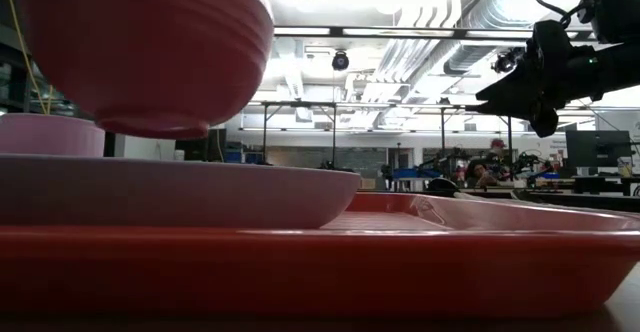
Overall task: Set up tray
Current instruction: Put the pink bowl on the white plate on the red tray
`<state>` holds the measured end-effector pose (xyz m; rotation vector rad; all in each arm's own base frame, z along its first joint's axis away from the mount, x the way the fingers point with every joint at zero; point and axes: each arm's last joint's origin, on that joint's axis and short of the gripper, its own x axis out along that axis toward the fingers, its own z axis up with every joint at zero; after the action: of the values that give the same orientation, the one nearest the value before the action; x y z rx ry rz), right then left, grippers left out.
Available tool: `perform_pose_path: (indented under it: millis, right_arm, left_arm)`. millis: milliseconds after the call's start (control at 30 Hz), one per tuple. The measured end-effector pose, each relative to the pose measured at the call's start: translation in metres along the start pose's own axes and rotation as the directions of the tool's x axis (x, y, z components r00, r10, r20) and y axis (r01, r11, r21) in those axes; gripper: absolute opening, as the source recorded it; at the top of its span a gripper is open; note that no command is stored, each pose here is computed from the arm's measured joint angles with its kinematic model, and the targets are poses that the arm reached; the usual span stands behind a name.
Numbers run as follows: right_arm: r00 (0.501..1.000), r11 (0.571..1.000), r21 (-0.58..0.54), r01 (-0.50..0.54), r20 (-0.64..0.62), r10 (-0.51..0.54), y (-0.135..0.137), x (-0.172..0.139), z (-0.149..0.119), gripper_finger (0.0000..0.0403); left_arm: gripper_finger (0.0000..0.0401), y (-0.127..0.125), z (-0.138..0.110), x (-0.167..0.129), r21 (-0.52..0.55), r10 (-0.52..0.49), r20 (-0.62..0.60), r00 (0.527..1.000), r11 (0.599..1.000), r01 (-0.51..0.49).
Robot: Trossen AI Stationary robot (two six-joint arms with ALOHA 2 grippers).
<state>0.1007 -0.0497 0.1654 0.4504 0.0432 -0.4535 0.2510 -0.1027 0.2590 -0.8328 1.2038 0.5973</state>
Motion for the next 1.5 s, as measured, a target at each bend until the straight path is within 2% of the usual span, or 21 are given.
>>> perform_pose_path:
  millis: [633,967,1500]
  right_arm:
    - [1.0,1.0,0.0,0.001,-0.001,-0.001,0.0,0.0,0.0,0.0112]
    - [1.0,1.0,0.0,0.001,0.0,-0.001,0.0,0.0,0.0,0.0112]
    - [1.0,1.0,0.007,0.006,0.002,-0.006,0.0,0.0,0.0,0.0112]
  left_arm:
    - [0.0016,0.001,0.0,0.001,-0.001,0.007,0.02,1.0,1.0,-0.007]
    - [0.0016,0.011,-0.005,0.03,-0.056,0.002,-0.011,1.0,0.998,-0.003]
    - [0.0016,0.009,-0.004,0.032,-0.054,-0.01,0.009,1.0,0.999,0.011]
